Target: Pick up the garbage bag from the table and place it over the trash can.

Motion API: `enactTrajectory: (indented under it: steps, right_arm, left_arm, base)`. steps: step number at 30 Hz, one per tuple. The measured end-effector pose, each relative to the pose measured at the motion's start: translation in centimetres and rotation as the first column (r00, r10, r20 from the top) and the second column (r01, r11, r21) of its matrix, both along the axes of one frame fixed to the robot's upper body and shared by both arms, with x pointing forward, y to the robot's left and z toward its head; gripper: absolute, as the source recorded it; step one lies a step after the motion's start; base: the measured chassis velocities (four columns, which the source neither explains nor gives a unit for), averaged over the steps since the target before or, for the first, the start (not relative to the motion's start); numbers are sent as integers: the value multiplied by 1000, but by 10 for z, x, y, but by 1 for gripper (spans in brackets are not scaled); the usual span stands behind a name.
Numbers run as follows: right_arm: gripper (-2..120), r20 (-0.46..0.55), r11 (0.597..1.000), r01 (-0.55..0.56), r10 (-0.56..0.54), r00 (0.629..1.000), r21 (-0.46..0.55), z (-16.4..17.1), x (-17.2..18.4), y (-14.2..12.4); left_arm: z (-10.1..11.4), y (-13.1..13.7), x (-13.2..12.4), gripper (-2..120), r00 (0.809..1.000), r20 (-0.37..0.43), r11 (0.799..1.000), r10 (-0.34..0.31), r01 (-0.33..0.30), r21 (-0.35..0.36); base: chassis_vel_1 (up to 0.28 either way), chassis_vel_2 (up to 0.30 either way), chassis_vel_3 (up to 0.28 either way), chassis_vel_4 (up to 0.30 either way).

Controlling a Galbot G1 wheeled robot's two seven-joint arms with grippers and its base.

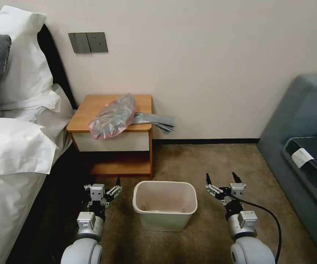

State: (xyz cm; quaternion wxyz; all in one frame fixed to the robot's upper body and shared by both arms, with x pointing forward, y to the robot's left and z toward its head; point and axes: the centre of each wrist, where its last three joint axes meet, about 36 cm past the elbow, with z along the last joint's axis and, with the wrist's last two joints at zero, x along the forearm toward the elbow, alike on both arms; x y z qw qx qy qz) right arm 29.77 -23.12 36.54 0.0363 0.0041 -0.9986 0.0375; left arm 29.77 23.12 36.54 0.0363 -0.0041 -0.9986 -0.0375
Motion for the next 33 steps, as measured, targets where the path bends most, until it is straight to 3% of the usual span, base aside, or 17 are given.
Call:
enactTrajectory:
  steps: [33]
  right_arm:
    - [100, 3, 1000, 3, -3, 1000, 2, 2, -1, -2]
  left_arm:
    - [0, 0, 0, 95, 1000, 0, 1000, 0, 0, 0]
  base:
    - [0, 0, 0, 0]
